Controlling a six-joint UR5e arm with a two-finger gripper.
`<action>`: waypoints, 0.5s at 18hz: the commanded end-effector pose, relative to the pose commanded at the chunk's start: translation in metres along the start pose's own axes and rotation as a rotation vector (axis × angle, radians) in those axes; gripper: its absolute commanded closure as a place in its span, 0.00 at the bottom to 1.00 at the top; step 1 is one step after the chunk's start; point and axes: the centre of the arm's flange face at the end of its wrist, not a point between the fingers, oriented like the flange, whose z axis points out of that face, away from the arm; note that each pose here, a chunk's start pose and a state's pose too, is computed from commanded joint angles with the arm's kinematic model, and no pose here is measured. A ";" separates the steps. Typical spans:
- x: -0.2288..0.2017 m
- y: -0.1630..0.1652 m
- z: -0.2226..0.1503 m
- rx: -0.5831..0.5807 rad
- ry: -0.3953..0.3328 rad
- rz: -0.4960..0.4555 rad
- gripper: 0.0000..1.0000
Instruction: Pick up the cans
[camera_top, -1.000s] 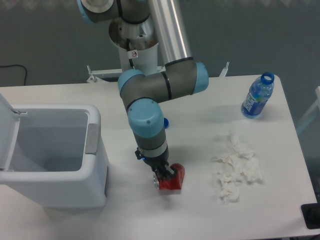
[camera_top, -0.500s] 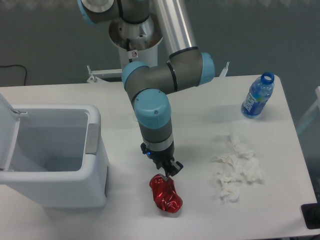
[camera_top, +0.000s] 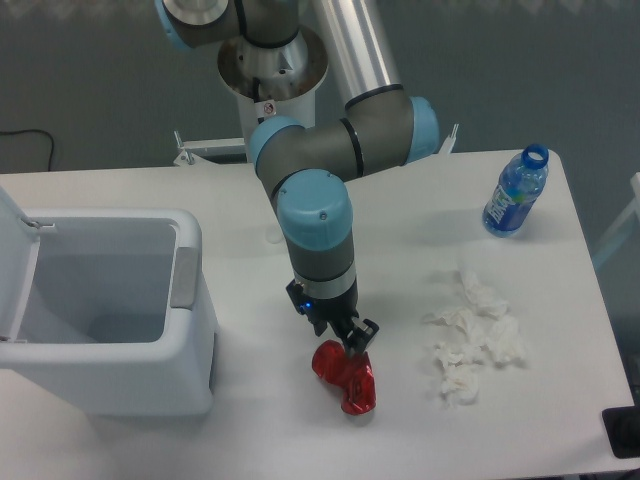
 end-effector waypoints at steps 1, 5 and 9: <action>-0.003 -0.004 0.000 0.003 -0.006 -0.075 0.00; -0.011 -0.008 -0.006 0.013 -0.024 -0.322 0.00; -0.011 -0.009 0.006 0.001 -0.017 -0.542 0.00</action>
